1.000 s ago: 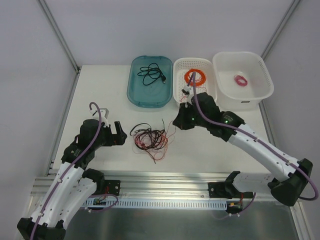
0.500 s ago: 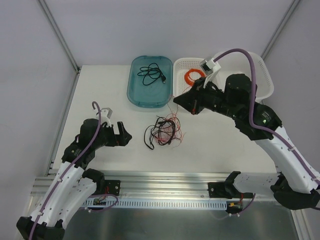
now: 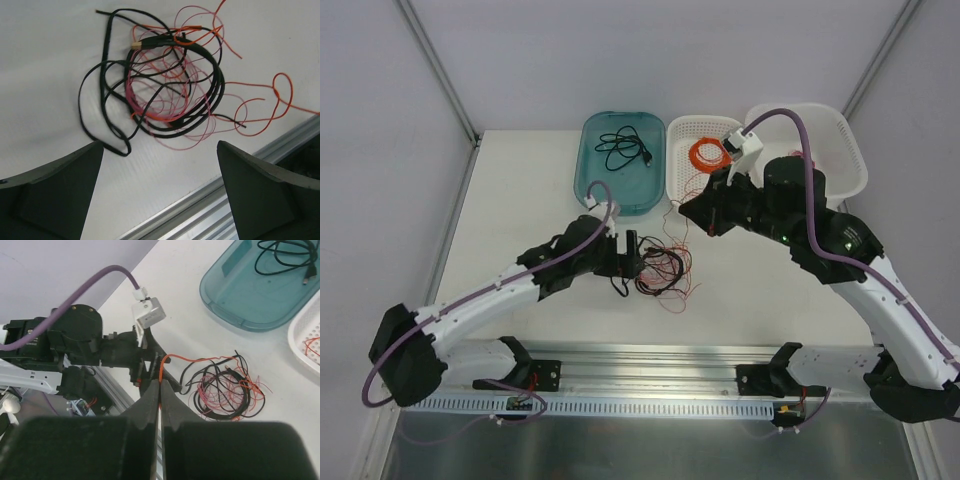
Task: Untangle the cables
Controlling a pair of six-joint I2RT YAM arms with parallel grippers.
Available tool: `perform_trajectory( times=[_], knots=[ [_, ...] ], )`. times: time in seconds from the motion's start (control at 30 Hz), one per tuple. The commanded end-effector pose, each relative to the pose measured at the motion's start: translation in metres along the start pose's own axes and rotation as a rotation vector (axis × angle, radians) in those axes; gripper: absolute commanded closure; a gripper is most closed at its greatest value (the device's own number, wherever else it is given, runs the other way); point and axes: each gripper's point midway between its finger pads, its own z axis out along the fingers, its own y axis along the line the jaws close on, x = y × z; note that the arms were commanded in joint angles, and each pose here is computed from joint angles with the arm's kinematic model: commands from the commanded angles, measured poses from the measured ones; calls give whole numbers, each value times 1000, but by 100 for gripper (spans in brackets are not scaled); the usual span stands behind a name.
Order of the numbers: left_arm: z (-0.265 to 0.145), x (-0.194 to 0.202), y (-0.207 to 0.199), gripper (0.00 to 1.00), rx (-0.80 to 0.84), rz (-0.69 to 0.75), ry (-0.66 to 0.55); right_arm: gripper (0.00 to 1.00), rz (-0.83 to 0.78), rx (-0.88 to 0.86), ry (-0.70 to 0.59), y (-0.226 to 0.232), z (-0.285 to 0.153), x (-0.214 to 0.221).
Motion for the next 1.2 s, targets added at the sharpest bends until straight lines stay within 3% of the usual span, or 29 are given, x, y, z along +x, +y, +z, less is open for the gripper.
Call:
perform_trajectory(
  times=[0.0,0.13,0.27,0.4,0.53,0.87,1.17],
  knots=[
    [29,-40,-33,1,-27,-26,-114,99,-24,62,-59,-9,-26,-10],
    [67,-47,-68,1,-59,-4,-107,99,-16,116,-49,-20,-31,0],
    [109,-23,-79,1,-127,-19,-58,99,-4,148,-50,-27,-38,6],
    [149,13,-60,1,-222,-31,29,99,-6,175,-69,-31,-51,2],
    [161,36,-29,2,-384,-24,96,99,-26,195,-97,-31,-71,-9],
    [110,44,90,8,-736,-52,164,99,-113,319,-197,-43,-130,-46],
    [46,43,164,7,-866,-174,143,99,-158,465,-303,-62,-177,-72]
  ],
)
